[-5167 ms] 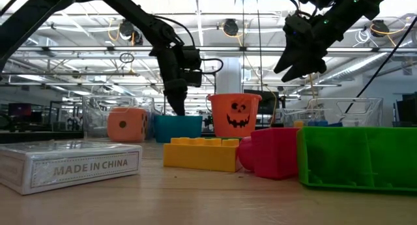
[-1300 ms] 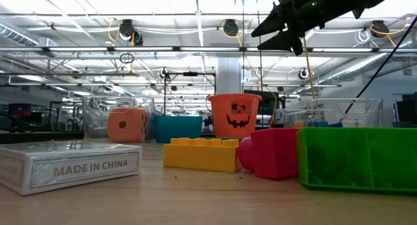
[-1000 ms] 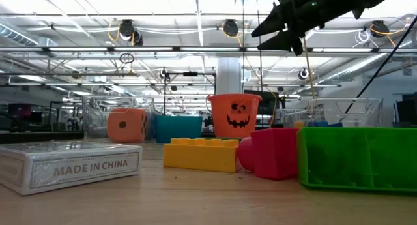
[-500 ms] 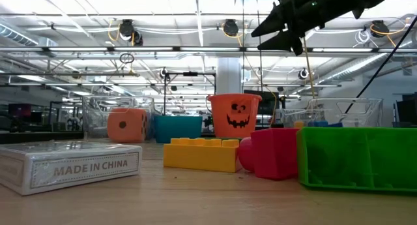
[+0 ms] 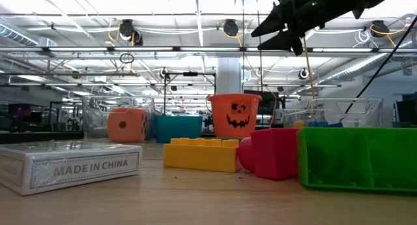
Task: Pick & Place Toys
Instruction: Put the light blue game piece into the right transparent bin
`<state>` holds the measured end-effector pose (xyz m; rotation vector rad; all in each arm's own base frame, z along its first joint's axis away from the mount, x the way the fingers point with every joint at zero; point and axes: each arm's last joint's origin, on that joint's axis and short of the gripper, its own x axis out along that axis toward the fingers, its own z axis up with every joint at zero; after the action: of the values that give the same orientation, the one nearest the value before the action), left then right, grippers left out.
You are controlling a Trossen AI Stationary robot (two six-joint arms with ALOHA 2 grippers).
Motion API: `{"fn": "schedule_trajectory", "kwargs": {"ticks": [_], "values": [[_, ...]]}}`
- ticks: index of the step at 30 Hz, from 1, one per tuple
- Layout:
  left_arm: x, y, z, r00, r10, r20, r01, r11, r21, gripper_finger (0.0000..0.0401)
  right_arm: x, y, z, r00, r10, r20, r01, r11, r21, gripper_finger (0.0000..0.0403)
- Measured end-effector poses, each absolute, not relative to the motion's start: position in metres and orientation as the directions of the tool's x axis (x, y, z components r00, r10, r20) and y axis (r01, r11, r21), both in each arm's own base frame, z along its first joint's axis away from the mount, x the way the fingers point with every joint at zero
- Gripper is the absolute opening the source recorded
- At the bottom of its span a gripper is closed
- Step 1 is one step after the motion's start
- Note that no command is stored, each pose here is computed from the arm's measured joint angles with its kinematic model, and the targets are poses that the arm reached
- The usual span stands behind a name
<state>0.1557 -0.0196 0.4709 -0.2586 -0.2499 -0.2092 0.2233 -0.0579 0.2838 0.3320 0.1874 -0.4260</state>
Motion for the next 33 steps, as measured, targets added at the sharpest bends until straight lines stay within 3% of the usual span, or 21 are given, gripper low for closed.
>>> {"fn": "schedule_trajectory", "kwargs": {"ticks": [10,33], "values": [[0.158,-0.014,0.470,0.963,0.040,0.266,0.008,0.984,-0.179,0.0212,0.223,-0.058,0.284,0.895,-0.373,-0.246,0.433,0.858,0.276,0.0238],[0.173,-0.016,0.464,0.973,0.026,0.229,0.024,0.977,-0.214,0.0212,0.224,-0.058,0.288,0.904,-0.375,-0.206,0.422,0.860,0.285,0.0238]]}}
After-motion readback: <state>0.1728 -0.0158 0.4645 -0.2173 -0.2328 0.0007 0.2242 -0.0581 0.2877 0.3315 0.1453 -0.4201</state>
